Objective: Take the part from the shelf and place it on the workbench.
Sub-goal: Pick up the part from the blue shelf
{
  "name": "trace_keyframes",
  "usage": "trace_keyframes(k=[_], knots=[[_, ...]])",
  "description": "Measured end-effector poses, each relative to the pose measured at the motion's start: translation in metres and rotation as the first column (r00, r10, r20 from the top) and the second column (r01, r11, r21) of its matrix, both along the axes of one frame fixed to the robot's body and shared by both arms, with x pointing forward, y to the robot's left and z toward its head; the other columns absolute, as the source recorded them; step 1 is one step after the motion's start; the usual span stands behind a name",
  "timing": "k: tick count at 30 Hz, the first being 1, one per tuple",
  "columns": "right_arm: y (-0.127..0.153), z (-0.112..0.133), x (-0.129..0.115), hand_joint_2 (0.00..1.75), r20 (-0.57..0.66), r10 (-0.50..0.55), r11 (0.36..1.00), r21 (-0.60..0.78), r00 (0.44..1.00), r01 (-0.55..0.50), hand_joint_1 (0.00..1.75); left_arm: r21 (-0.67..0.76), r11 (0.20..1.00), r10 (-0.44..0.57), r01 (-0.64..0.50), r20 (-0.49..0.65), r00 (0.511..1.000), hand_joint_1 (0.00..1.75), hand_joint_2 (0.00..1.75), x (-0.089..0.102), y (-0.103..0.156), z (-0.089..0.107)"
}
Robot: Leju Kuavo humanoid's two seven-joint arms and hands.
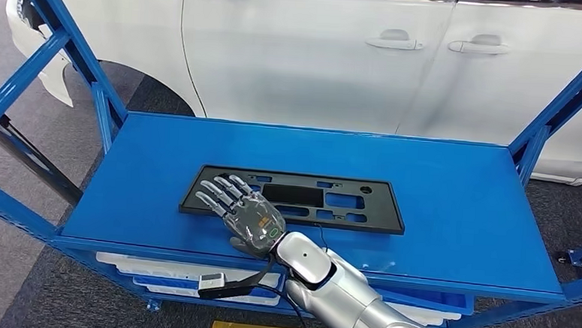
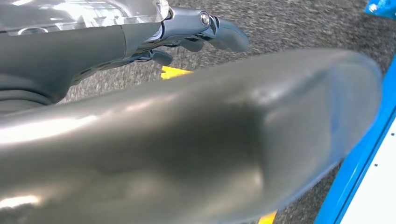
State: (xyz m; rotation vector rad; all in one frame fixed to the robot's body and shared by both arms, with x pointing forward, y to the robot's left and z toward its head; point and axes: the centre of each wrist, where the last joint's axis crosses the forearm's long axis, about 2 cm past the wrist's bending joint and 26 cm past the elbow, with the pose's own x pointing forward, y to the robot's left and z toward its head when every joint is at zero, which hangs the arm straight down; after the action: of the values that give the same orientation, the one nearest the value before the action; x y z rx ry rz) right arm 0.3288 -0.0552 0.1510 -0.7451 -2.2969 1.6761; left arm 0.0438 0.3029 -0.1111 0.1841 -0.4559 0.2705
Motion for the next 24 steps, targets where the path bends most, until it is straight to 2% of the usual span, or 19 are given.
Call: trace_keyframes(k=[6,14,19,24], knots=[[-0.005,0.002,0.018,1.75,0.033,-0.077,0.996,-0.035,0.996,0.078,0.0,0.0,1.0,-0.005,0.005,-0.001,1.0,0.0,0.0,-0.001,0.001,0.0],[-0.008,0.002,0.022,1.75,0.033,-0.097,0.994,-0.043,0.995,0.099,0.0,-0.002,1.0,-0.002,0.002,0.0,1.0,0.0,0.0,0.0,0.001,0.0],[-0.026,-0.01,0.036,1.75,0.023,-0.215,0.968,-0.127,0.976,0.216,0.0,-0.007,1.0,-0.02,0.02,0.006,1.0,0.0,0.0,0.001,0.002,0.0],[-0.026,-0.012,0.038,1.75,0.022,-0.231,0.962,-0.142,0.973,0.232,0.0,-0.005,1.0,-0.021,0.021,0.006,1.0,0.0,0.0,0.001,0.003,0.0]])
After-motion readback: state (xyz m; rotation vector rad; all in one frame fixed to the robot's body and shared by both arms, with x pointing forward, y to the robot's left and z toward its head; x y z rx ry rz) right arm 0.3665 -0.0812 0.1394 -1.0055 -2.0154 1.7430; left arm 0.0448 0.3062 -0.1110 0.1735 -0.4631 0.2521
